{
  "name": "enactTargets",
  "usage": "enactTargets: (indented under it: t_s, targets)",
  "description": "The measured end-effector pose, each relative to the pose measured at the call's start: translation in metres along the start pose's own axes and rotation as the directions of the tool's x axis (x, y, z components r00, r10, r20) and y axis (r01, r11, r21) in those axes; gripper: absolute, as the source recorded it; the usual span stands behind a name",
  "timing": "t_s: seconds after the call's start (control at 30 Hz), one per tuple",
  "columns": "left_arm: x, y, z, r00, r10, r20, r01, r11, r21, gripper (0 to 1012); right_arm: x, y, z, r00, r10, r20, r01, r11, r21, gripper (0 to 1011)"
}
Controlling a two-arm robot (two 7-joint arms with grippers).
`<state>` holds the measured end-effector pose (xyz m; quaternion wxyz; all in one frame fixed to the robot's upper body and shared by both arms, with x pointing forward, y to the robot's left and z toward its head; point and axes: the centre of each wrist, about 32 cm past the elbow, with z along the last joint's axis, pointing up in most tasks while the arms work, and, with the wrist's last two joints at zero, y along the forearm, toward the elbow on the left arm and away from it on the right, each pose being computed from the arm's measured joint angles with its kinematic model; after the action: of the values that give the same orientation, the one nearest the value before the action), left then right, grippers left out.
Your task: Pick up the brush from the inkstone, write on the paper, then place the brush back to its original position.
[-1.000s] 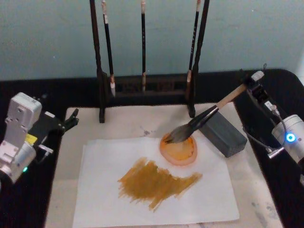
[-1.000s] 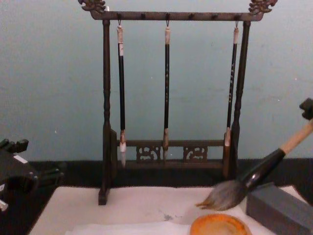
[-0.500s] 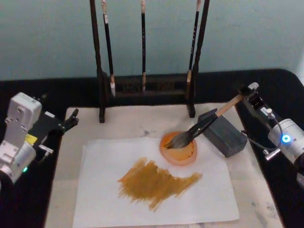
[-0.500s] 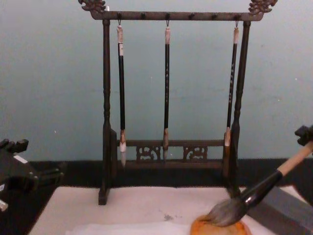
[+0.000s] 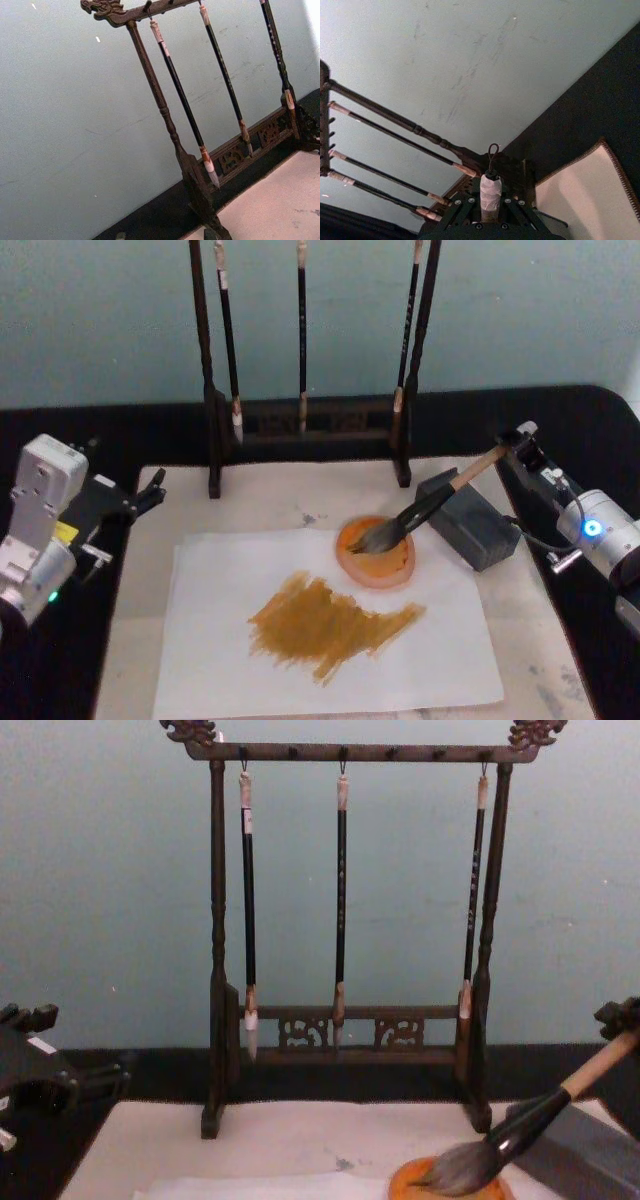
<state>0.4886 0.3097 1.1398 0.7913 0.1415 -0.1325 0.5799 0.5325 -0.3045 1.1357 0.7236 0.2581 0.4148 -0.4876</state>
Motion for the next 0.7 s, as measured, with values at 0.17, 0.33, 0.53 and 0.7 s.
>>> enactTargets:
  t_s: [0.17,0.33,0.53,0.7]
  targets:
    - [0.0,0.0,0.0,1.0,0.0,0.0,0.0,1.0,0.0,1010,0.003,0.006,0.002,1.0,-0.01,-0.003,0.01,1.0,-0.002,152]
    - [0.0,0.0,0.0,1.0,0.0,0.0,0.0,1.0,0.0,1010,0.004,0.012,0.003,1.0,-0.013,0.002,0.013,1.0,-0.006,152]
    - [0.0,0.0,0.0,1.0,0.0,0.0,0.0,1.0,0.0,1010,0.006,0.016,0.004,1.0,-0.022,0.01,0.022,1.0,-0.013,152]
    - [0.0,0.0,0.0,1.0,0.0,0.0,0.0,1.0,0.0,1010,0.007,0.018,0.005,0.999,-0.026,0.021,0.026,1.0,-0.012,152]
